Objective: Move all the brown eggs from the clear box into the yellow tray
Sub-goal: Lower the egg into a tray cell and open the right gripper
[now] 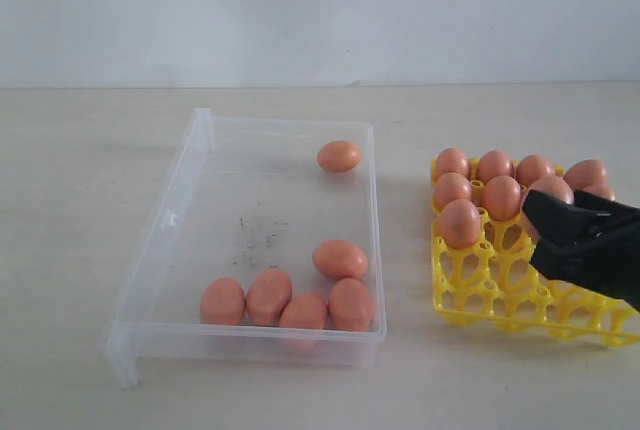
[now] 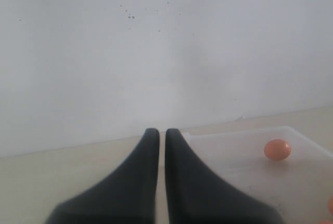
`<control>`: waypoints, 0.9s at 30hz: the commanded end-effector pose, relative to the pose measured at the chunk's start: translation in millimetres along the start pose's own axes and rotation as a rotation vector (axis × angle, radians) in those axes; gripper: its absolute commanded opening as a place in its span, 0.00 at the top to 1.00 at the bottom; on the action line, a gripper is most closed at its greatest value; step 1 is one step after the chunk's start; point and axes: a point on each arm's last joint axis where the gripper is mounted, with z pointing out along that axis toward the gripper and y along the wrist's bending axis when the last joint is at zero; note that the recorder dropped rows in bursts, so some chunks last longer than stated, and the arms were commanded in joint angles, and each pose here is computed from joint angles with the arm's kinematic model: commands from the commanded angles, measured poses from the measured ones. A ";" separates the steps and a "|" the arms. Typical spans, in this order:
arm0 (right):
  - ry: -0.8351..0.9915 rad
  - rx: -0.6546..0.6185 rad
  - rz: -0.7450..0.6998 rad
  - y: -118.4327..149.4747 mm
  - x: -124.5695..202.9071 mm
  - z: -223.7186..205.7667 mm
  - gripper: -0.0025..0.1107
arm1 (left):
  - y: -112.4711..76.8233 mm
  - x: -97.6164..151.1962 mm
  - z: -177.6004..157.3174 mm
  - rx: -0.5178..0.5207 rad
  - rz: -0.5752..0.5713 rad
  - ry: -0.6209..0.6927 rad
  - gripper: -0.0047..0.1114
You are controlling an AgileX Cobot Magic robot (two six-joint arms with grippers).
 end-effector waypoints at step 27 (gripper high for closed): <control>0.120 0.011 -0.037 -17.0 19.3 53.5 0.98 | -0.4 1.0 -0.1 0.006 -0.001 0.001 0.93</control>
